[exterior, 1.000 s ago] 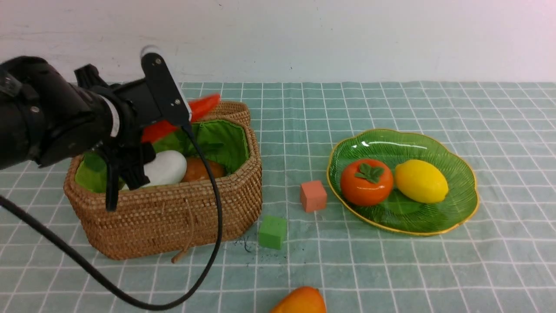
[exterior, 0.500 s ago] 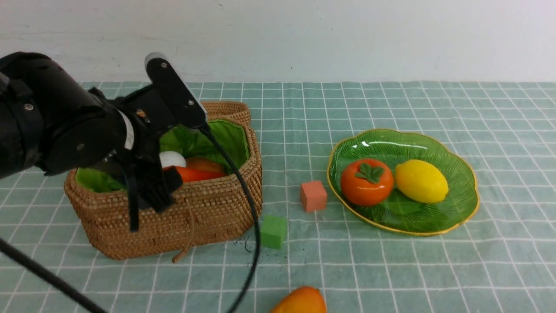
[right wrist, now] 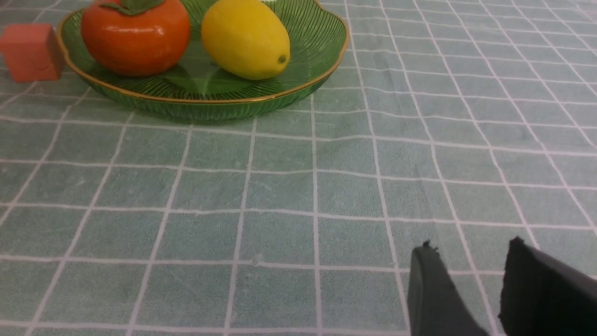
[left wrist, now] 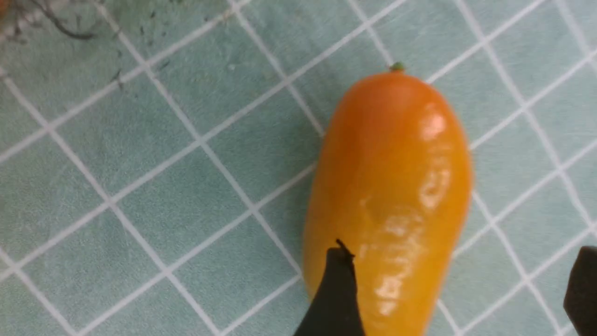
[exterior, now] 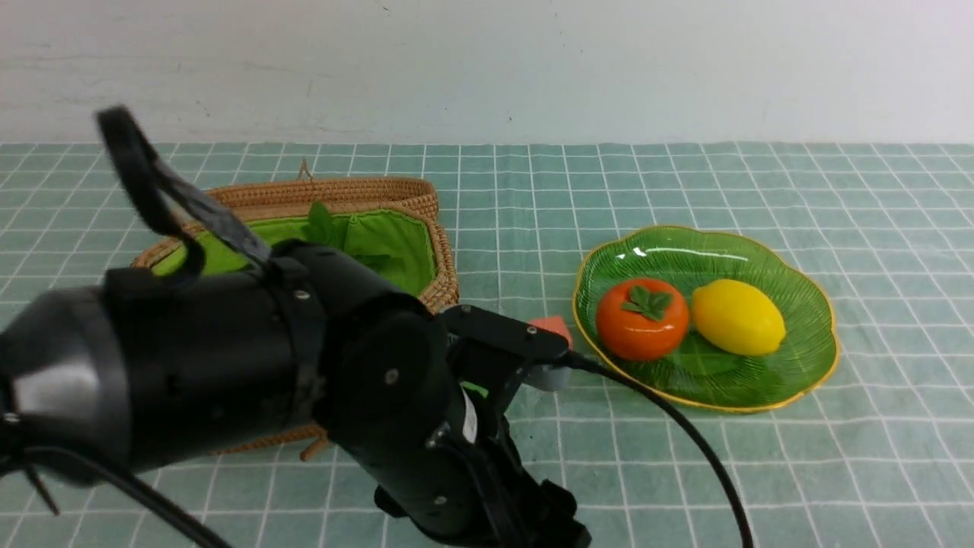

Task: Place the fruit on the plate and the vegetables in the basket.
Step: Grab the mango with your left arm and place it on the right plate

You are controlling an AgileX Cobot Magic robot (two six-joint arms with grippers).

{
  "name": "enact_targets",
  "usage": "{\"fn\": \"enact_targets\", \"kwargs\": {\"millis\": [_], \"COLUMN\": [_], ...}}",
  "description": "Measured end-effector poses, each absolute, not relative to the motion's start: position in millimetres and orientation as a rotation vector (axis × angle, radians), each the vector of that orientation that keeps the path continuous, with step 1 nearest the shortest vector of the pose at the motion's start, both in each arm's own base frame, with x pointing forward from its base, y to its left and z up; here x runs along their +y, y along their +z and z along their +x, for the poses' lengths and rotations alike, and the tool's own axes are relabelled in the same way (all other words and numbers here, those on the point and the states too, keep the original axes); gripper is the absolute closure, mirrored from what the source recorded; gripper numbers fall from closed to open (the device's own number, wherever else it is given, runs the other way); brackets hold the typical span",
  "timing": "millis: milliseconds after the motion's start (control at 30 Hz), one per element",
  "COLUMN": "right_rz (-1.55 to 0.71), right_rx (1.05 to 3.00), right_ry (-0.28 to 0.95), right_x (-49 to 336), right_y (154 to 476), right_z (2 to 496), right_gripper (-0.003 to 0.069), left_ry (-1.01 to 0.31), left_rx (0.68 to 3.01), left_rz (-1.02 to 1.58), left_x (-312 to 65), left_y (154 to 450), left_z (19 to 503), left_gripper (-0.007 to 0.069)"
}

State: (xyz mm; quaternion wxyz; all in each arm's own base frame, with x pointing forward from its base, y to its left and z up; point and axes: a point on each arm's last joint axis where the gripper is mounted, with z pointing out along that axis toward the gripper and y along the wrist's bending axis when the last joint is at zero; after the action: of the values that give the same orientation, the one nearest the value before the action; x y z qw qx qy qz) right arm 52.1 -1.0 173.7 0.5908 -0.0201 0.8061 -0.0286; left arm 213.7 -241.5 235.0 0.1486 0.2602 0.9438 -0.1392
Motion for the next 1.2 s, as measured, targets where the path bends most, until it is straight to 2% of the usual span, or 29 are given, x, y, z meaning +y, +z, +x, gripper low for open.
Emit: {"fn": "enact_targets", "kwargs": {"millis": [100, 333, 400, 500, 600, 733, 867, 933, 1033, 1100, 1133, 1200], "right_rz": [-0.047, -0.047, -0.047, -0.047, -0.047, -0.047, -0.047, -0.047, -0.047, -0.047, -0.047, -0.047], "right_rx": [1.876, 1.876, 1.876, 1.876, 1.876, 1.876, 1.876, 1.876, 1.876, 1.876, 1.876, 1.876], "right_ry": [-0.066, -0.066, -0.066, -0.066, -0.066, -0.067, -0.067, -0.067, -0.067, -0.067, -0.067, -0.067], "right_x": [-1, -1, -1, -1, -1, -1, -1, -1, -1, -1, -1, -1], "right_y": [174, 174, 174, 174, 174, 174, 174, 174, 174, 174, 174, 174], "right_z": [52, 52, 52, 52, 52, 52, 52, 52, 52, 52, 52, 52], "right_gripper": [0.0421, 0.042, 0.042, 0.042, 0.042, 0.042, 0.0418, 0.0418, 0.0418, 0.0418, 0.0418, 0.0418], "left_ry": [-0.37, -0.303, -0.294, -0.296, -0.314, -0.396, -0.541, -0.593, -0.632, -0.649, -0.647, -0.649], "left_rx": [2.736, 2.829, 2.842, 2.838, 2.802, 2.668, 2.375, 2.251, 2.121, 2.062, 2.058, 2.031], "left_rz": [0.772, 0.867, 0.877, 0.887, 0.928, 0.924, 0.846, 0.809, 0.749, 0.715, 0.71, 0.685], "left_x": [-245, -259, -261, -264, -273, -291, -318, -330, -346, -361, -361, -376], "left_y": [222, 166, 161, 164, 181, 228, 292, 308, 307, 287, 287, 254], "left_z": [218, 228, 230, 232, 239, 256, 282, 295, 312, 328, 328, 343], "left_gripper": [0.0033, 0.0032, 0.004, 0.0067, 0.0076, 0.0076, 0.0076, 0.0076, 0.0076, 0.0076, 0.0076, 0.0076]}}
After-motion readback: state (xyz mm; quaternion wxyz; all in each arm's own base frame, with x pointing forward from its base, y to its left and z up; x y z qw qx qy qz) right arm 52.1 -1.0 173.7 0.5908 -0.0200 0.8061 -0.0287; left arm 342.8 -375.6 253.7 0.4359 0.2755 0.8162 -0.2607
